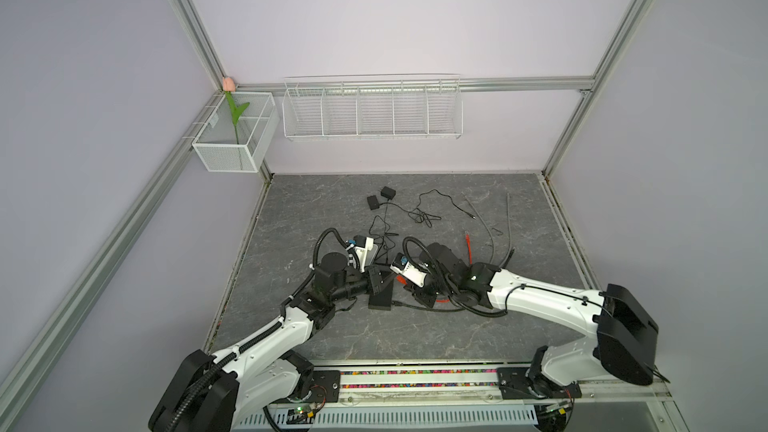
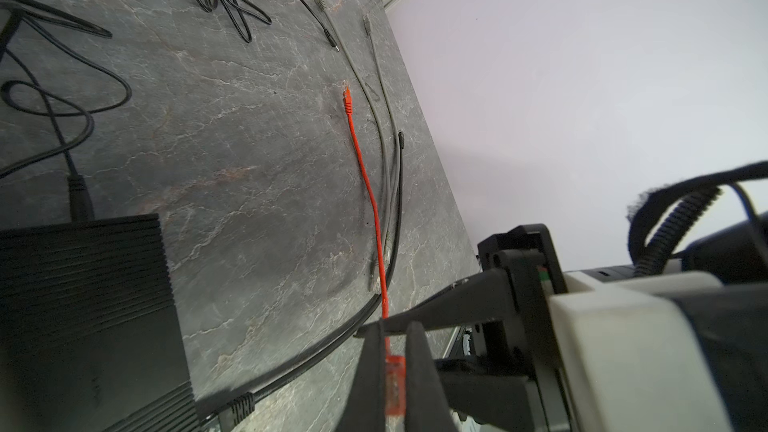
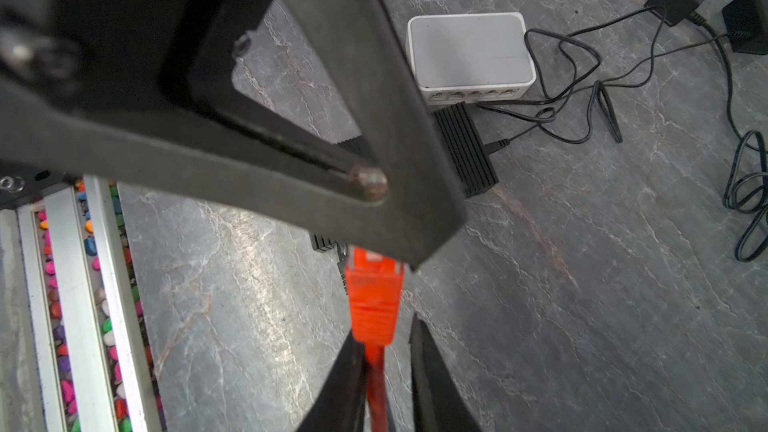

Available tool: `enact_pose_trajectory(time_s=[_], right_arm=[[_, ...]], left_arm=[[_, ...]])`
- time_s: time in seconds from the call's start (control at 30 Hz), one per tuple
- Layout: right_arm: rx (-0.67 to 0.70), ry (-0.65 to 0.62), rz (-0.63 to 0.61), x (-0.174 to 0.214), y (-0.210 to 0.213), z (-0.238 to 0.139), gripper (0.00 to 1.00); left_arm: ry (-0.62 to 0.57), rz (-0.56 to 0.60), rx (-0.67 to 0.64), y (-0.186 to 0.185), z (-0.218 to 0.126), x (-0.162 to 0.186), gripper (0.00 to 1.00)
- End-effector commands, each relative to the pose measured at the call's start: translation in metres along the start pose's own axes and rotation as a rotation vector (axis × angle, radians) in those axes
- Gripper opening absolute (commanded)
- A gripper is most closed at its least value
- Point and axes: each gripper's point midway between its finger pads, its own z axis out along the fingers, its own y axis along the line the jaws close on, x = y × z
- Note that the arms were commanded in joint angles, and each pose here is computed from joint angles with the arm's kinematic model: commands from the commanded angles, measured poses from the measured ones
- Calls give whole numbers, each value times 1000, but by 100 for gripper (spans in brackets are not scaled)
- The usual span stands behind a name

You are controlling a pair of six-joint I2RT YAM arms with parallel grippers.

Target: Insert the plug into the switch port

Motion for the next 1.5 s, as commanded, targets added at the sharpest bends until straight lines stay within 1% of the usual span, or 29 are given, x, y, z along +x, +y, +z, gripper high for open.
enact_pose_trajectory(time_s=[0.0,0.03,0.07,0.17,0.2,0.23,0.27,0.3,0.33,0.4,0.47,0.57,0.6,0.67,0.77,0.93,1.23,1.37,1.47], right_arm=[[22,-18,9,-5,-6,1,16],[25,-21,11,-5,-7,0,10],[29,-27,15,-6,-8,-1,7],[26,-48,20,-9,-8,-6,6],[27,-52,20,-10,-8,-8,7],[33,-56,19,-11,-9,-10,7],[37,-57,16,-12,-10,-12,6],[40,-57,14,-12,-10,-13,6],[45,-47,8,-10,-11,-14,6],[69,-14,-4,-6,-16,-13,6],[137,66,-28,7,-29,-10,7],[305,231,-96,34,-61,-8,7],[342,281,-113,42,-69,-8,7],[362,382,-133,56,-75,-2,6],[324,467,-139,70,-70,12,6],[249,547,-156,85,-56,34,6],[129,564,-163,85,-33,62,6],[99,583,-171,86,-27,72,7],[94,604,-177,90,-28,76,6]], left_arm=[[-19,26,11,-7,-2,-5,0],[-19,24,9,-6,-3,-4,0],[-20,24,7,-5,-3,-4,0],[-22,21,-11,0,-3,-3,0],[-25,16,-23,2,-3,-3,9],[-32,11,-48,7,-4,-4,29],[-36,11,-68,11,-5,-4,45],[-42,15,-84,13,-6,-5,54],[-53,19,-108,17,-8,-6,60],[-76,23,-167,26,-14,-10,64],[-114,16,-254,40,-25,-16,65],[-177,16,-364,59,-44,-24,65],[-189,20,-384,63,-47,-25,65],[-199,25,-420,72,-52,-25,65],[-172,24,-460,85,-49,-22,64],[-137,10,-505,107,-39,-16,60],[-96,11,-553,132,-23,-16,52],[-57,-4,-535,138,-12,-11,46],[-10,-16,-517,140,-4,-5,45]])
